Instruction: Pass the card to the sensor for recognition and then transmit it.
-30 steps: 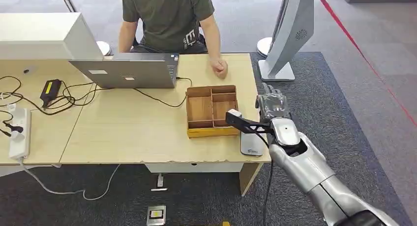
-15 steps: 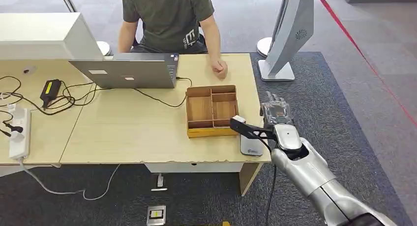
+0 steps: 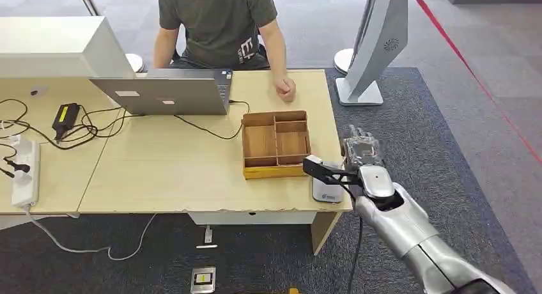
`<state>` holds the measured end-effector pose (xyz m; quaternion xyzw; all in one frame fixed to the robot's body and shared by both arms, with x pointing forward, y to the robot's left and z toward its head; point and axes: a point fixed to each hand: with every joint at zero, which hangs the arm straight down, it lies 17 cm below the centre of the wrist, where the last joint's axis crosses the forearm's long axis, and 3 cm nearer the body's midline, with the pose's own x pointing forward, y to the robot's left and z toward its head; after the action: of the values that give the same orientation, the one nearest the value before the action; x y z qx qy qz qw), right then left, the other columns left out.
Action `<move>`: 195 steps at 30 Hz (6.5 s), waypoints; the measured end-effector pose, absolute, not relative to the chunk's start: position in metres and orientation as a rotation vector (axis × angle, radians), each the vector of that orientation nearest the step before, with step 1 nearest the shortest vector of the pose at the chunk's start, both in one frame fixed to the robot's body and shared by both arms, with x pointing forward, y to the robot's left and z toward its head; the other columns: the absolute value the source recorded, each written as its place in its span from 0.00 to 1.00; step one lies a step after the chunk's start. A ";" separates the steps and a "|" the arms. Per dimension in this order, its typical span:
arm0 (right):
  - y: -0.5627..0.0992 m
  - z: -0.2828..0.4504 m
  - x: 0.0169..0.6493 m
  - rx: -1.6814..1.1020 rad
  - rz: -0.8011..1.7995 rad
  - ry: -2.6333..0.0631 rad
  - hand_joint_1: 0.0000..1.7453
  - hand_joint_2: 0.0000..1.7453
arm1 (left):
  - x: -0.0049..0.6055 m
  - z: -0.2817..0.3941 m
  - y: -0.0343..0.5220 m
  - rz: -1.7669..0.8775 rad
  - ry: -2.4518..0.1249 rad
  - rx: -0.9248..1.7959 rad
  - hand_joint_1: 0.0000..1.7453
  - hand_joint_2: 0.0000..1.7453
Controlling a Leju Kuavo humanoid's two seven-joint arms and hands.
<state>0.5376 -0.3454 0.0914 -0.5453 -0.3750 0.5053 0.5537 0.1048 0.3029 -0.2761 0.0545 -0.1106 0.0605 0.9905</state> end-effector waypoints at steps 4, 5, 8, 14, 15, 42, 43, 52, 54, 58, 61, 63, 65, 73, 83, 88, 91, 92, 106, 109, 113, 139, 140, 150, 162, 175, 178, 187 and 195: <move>-0.359 0.083 0.532 -1.282 1.196 -0.847 1.00 1.00 | 0.105 -0.276 0.302 0.111 -0.224 0.106 0.00 0.00; -0.360 0.079 0.530 -1.268 1.200 -0.846 1.00 1.00 | 0.105 -0.276 0.303 0.109 -0.226 0.106 0.00 0.00; -0.359 0.070 0.528 -1.246 1.205 -0.865 1.00 1.00 | 0.106 -0.276 0.304 0.110 -0.228 0.114 0.00 0.00; -0.365 0.053 0.521 -1.220 1.207 -0.837 1.00 1.00 | 0.108 -0.275 0.304 0.104 -0.244 0.112 0.00 0.00; -0.367 0.050 0.520 -1.215 1.208 -0.829 1.00 1.00 | 0.108 -0.275 0.303 0.102 -0.244 0.111 0.00 0.00; -0.344 0.029 0.511 -1.179 1.290 -0.820 1.00 1.00 | 0.107 -0.275 0.304 0.088 -0.238 0.101 0.00 0.00; -0.343 0.031 0.512 -1.184 1.293 -0.823 1.00 1.00 | 0.107 -0.275 0.304 0.088 -0.238 0.101 0.00 0.00; -0.353 0.086 0.530 -1.294 1.275 -0.796 1.00 1.00 | 0.105 -0.276 0.305 0.092 -0.229 0.103 0.00 0.00; -0.357 0.102 0.534 -1.323 1.269 -0.799 1.00 1.00 | 0.106 -0.276 0.305 0.091 -0.229 0.103 0.00 0.00; -0.362 0.131 0.541 -1.378 1.251 -0.834 1.00 1.00 | 0.105 -0.276 0.305 0.092 -0.229 0.103 0.00 0.00; -0.357 0.149 0.545 -1.405 1.243 -0.877 1.00 1.00 | 0.105 -0.276 0.307 0.103 -0.224 0.111 0.00 0.00; -0.352 0.157 0.548 -1.409 1.239 -0.909 1.00 1.00 | 0.104 -0.276 0.308 0.108 -0.221 0.119 0.00 0.00; -0.346 0.162 0.550 -1.409 1.235 -0.940 1.00 1.00 | 0.104 -0.276 0.309 0.112 -0.219 0.122 0.00 0.00; -0.310 0.144 0.548 -1.347 1.275 -1.038 1.00 1.00 | 0.104 -0.276 0.307 0.121 -0.215 0.122 0.00 0.00; -0.303 0.117 0.545 -1.308 1.309 -0.990 1.00 1.00 | 0.106 -0.276 0.308 0.116 -0.226 0.122 0.00 0.00; -0.309 0.107 0.544 -1.298 1.313 -0.960 1.00 1.00 | 0.106 -0.276 0.307 0.111 -0.227 0.118 0.00 0.00; -0.315 0.101 0.543 -1.289 1.310 -0.941 1.00 1.00 | 0.106 -0.276 0.307 0.107 -0.226 0.118 0.00 0.00; -0.317 0.099 0.543 -1.286 1.306 -0.936 1.00 1.00 | 0.106 -0.276 0.307 0.106 -0.225 0.118 0.00 0.00; -0.329 0.073 0.536 -1.255 1.329 -0.895 1.00 1.00 | 0.106 -0.276 0.306 0.096 -0.230 0.117 0.00 0.00; -0.327 0.068 0.534 -1.245 1.344 -0.897 1.00 1.00 | 0.107 -0.276 0.306 0.089 -0.233 0.117 0.00 0.00; -0.321 0.063 0.529 -1.232 1.358 -0.906 1.00 1.00 | 0.107 -0.276 0.306 0.083 -0.236 0.118 0.00 0.00; -0.292 0.060 0.502 -1.151 1.398 -0.930 1.00 1.00 | 0.108 -0.275 0.303 0.054 -0.245 0.101 0.00 0.00; -0.292 0.058 0.500 -1.147 1.399 -0.929 1.00 1.00 | 0.108 -0.275 0.303 0.054 -0.243 0.102 0.00 0.00; -0.273 0.053 0.496 -1.103 1.412 -0.964 1.00 1.00 | 0.108 -0.275 0.304 0.064 -0.244 0.102 0.00 0.00; -0.262 0.051 0.494 -1.083 1.418 -0.987 1.00 1.00 | 0.109 -0.275 0.304 0.064 -0.245 0.102 0.00 0.00; -0.278 0.050 0.493 -1.113 1.390 -0.944 1.00 1.00 | 0.107 -0.275 0.303 0.064 -0.237 0.094 0.00 0.00; -0.287 0.056 0.496 -1.134 1.368 -0.933 1.00 1.00 | 0.107 -0.275 0.303 0.064 -0.237 0.095 0.00 0.00; -0.298 0.060 0.498 -1.147 1.349 -0.924 1.00 1.00 | 0.107 -0.275 0.303 0.064 -0.236 0.095 0.00 0.00; -0.302 0.061 0.499 -1.151 1.344 -0.921 1.00 1.00 | 0.107 -0.275 0.303 0.064 -0.237 0.095 0.00 0.00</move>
<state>0.4989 -0.3018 0.0613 -0.4849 -0.3877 0.5660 0.5424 0.1070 0.3032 -0.2753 0.0473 -0.1179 0.0319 0.9914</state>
